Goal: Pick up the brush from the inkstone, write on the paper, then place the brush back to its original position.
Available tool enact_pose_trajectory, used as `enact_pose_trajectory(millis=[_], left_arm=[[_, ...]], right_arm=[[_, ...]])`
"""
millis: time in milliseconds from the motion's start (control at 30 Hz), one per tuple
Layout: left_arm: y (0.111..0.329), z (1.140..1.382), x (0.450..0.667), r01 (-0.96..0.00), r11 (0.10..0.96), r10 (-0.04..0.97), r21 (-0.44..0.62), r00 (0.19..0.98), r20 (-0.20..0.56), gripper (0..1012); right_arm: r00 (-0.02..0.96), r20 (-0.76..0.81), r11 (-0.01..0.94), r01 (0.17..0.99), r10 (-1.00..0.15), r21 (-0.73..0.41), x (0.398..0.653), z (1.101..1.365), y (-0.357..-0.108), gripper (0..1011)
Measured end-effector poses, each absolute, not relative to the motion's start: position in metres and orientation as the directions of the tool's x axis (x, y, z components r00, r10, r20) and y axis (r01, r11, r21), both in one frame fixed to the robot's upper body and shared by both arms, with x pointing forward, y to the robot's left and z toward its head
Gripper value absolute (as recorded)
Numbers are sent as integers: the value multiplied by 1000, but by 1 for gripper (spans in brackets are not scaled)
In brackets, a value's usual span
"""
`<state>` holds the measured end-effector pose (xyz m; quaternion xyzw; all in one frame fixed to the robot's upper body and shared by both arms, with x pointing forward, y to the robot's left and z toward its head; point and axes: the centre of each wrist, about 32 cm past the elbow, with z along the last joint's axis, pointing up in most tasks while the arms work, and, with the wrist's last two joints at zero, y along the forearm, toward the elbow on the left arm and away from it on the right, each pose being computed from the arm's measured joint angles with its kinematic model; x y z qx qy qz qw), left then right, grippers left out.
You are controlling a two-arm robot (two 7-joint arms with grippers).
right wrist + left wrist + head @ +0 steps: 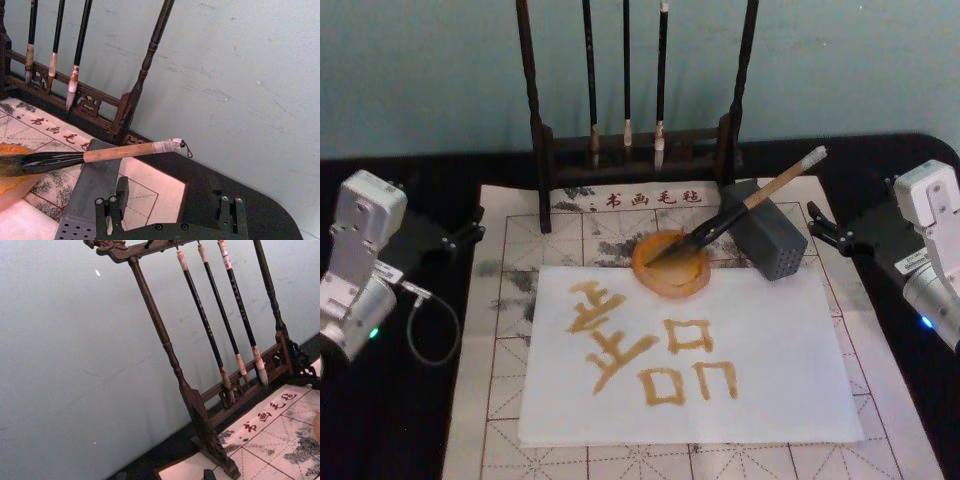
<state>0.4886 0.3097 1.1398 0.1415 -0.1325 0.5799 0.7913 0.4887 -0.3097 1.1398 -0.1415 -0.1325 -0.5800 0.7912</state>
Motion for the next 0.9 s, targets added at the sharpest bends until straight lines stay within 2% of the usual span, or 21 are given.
enact_pose_trajectory(millis=[900], left_arm=[[310, 1140, 489, -955, 287, 880, 70, 292, 374, 1001]], right_arm=[[292, 374, 287, 955, -880, -70, 489, 1140, -310, 1000]])
